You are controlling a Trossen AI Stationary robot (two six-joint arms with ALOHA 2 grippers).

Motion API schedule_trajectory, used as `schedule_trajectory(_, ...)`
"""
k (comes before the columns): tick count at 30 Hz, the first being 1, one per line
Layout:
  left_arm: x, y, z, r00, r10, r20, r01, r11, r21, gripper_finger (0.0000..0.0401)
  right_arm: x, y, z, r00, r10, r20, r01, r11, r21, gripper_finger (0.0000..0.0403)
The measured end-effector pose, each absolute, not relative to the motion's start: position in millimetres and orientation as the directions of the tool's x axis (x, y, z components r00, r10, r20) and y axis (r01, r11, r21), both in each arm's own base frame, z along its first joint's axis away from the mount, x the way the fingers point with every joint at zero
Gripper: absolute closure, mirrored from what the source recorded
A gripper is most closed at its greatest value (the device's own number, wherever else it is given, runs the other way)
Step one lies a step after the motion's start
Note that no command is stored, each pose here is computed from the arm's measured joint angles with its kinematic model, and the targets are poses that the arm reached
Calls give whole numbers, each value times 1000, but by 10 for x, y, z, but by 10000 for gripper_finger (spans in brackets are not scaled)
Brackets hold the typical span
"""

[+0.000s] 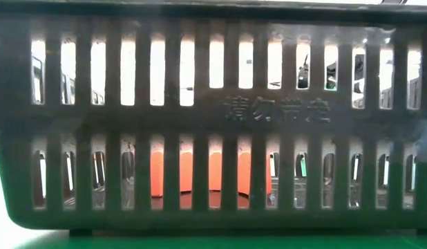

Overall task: Sort & place blocks by color
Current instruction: Put the green block into the green bin

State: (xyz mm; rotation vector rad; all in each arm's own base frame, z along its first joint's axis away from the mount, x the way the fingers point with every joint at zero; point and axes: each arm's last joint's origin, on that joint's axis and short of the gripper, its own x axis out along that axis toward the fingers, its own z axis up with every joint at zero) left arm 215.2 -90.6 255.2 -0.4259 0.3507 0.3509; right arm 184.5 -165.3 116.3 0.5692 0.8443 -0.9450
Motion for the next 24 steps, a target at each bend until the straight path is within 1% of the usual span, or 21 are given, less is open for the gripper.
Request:
schedule_trajectory(2,2152,-906,2552,881,255,-398,-399,852,-338,201,1838,-1645,1140,341,-480,-809,870,487,78,291)
schedule_trajectory(5,2152,-906,2552,881,254,-398,-400,850,-342,201,1838,-1644,1130,363,-494,-790,866,491,91,289)
schedule_trajectory(9,2152,-906,2552,881,255,-398,-400,850,-342,201,1839,-1644,1126,363,-492,-792,866,492,91,246)
schedule_trajectory(11,2152,-905,2552,881,255,-398,-400,850,-342,201,1842,-1640,1127,365,-490,-792,865,493,93,242)
schedule_trajectory(12,2152,-905,2552,881,255,-398,-401,850,-342,201,1844,-1636,1125,365,-490,-792,864,494,92,248)
schedule_trajectory(15,2166,-906,2536,876,275,-395,-415,847,-331,201,1865,-1618,1130,373,-489,-788,859,504,94,288)
schedule_trajectory(16,2184,-907,2515,871,289,-397,-427,846,-321,201,1879,-1611,1140,384,-491,-782,854,511,99,293)
schedule_trajectory(20,2278,-929,2381,846,326,-423,-461,846,-269,201,1995,-1537,1210,479,-488,-730,798,589,130,293)
schedule_trajectory(22,2359,-939,2285,833,339,-438,-475,844,-250,201,2089,-1482,1302,548,-502,-669,756,639,139,293)
schedule_trajectory(24,2434,-934,2197,821,354,-447,-491,838,-238,201,2195,-1389,1381,629,-479,-613,688,710,151,293)
